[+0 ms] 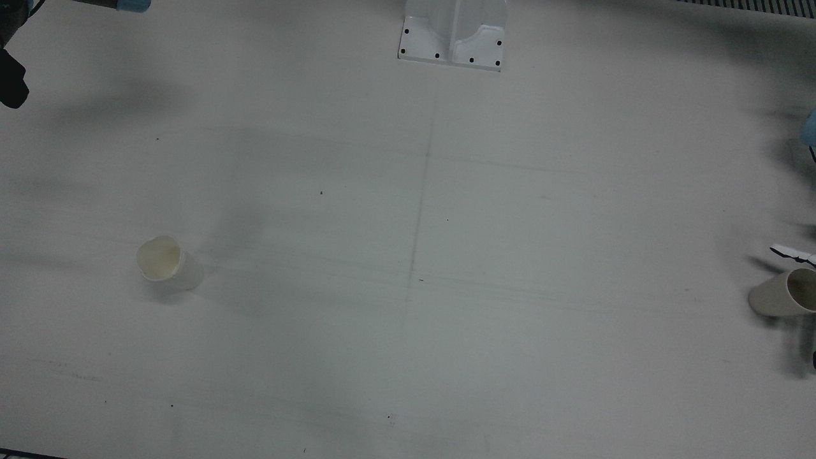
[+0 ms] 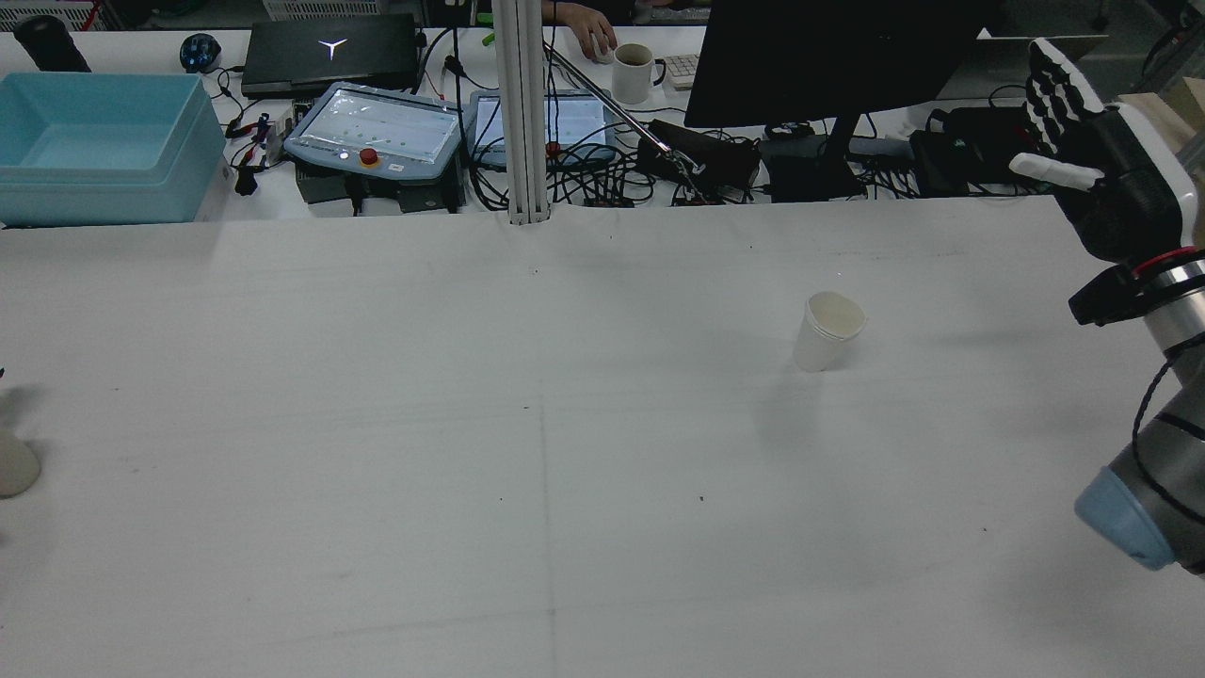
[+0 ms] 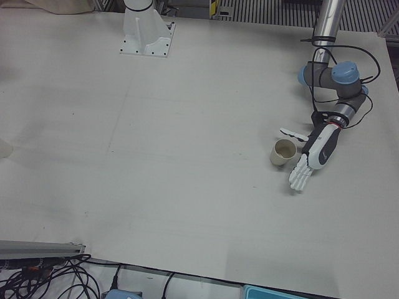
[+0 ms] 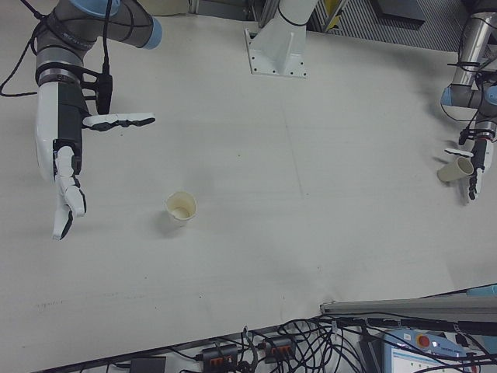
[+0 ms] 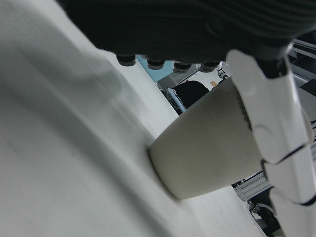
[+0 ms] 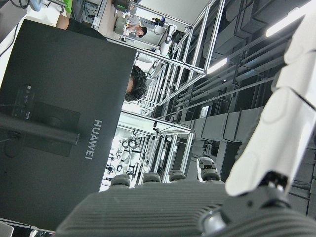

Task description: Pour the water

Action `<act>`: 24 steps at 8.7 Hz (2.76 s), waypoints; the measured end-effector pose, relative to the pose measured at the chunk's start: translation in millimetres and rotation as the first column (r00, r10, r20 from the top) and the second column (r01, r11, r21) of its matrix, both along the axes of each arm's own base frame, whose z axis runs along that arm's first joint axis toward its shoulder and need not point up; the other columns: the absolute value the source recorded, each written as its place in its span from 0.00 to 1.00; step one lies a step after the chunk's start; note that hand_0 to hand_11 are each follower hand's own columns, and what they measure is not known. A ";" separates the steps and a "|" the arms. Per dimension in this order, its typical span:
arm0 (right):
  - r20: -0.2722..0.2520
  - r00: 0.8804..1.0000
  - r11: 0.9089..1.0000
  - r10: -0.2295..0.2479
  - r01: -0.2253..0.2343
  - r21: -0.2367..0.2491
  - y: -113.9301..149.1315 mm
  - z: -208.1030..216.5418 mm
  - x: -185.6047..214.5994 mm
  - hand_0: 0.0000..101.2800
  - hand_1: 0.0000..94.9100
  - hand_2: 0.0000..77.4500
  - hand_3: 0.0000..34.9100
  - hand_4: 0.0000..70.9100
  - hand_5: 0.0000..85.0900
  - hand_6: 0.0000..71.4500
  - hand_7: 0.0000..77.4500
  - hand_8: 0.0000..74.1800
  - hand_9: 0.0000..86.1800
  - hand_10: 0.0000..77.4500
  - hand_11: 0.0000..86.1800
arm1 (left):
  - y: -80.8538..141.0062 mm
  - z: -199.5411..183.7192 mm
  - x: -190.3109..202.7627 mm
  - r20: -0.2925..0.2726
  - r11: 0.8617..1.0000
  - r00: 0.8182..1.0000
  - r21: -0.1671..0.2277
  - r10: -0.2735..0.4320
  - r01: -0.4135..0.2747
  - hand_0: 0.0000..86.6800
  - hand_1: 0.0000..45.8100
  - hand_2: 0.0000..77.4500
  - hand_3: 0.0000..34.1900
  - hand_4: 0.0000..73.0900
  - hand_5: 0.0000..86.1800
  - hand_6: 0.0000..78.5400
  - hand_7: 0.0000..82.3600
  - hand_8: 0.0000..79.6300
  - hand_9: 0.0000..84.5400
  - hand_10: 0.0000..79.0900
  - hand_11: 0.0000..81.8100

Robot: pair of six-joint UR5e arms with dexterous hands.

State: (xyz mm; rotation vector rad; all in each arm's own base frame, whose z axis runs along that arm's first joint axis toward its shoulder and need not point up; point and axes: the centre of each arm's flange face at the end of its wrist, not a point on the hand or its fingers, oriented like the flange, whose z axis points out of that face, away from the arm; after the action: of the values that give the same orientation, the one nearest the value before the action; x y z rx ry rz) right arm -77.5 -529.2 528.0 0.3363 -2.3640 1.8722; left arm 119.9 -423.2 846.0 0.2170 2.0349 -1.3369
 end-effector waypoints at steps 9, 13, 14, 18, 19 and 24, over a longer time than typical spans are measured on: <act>-0.001 1.000 1.000 0.003 -0.003 -0.002 -0.3 1.4 1.7 0.46 0.13 0.07 0.18 0.00 0.13 0.01 0.05 0.01 0.01 0.01 0.01 | -1.8 -2.2 2.5 0.006 1.000 1.000 -0.028 0.002 -0.002 0.54 0.24 0.49 0.00 0.41 0.46 0.07 0.11 0.01 0.02 0.05 0.07; -0.001 1.000 1.000 0.004 -0.004 -0.002 -0.3 1.1 2.1 0.46 0.13 0.07 0.17 0.00 0.13 0.01 0.05 0.01 0.01 0.01 0.01 | -2.5 -4.0 2.1 -0.008 0.999 1.000 -0.049 0.005 -0.006 0.52 0.18 0.54 0.00 0.46 0.62 0.26 0.49 0.11 0.21 0.10 0.15; -0.001 1.000 1.000 0.004 -0.004 -0.001 -0.2 0.7 2.2 0.46 0.13 0.07 0.17 0.00 0.13 0.01 0.05 0.01 0.01 0.01 0.01 | -2.5 -4.1 1.7 -0.010 0.999 1.000 -0.051 0.005 -0.005 0.52 0.18 0.56 0.00 0.46 0.65 0.30 0.53 0.14 0.23 0.14 0.19; 0.001 1.000 1.000 0.005 -0.005 0.002 0.0 -1.3 2.6 0.46 0.13 0.07 0.17 0.00 0.13 0.01 0.05 0.01 0.01 0.01 0.01 | -0.4 -2.2 -0.6 -0.026 0.998 1.000 -0.067 0.006 -0.008 0.52 0.18 0.56 0.00 0.46 0.65 0.29 0.53 0.14 0.23 0.12 0.19; 0.002 1.000 1.000 0.004 -0.004 0.003 0.1 -1.7 2.3 0.46 0.13 0.07 0.17 0.00 0.13 0.01 0.05 0.01 0.01 0.01 0.01 | 0.5 -0.9 -3.4 -0.054 0.996 0.999 -0.084 -0.004 -0.001 0.52 0.18 0.56 0.00 0.46 0.65 0.29 0.53 0.14 0.23 0.12 0.19; -0.003 1.000 1.000 -0.015 0.015 -0.005 0.8 2.5 -9.0 0.46 0.13 0.07 0.17 0.00 0.13 0.01 0.06 0.01 0.01 0.01 0.01 | -4.1 -5.6 -15.1 -0.293 0.984 0.953 -0.177 -0.081 0.029 0.53 0.18 0.56 0.00 0.45 0.65 0.32 0.54 0.16 0.26 0.14 0.21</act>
State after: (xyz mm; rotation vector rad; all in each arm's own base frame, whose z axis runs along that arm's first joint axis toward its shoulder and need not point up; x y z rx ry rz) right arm -86.5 -528.4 530.5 0.3198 -2.3529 1.8692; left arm 104.7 -427.3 840.5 -0.0081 2.1549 -1.6545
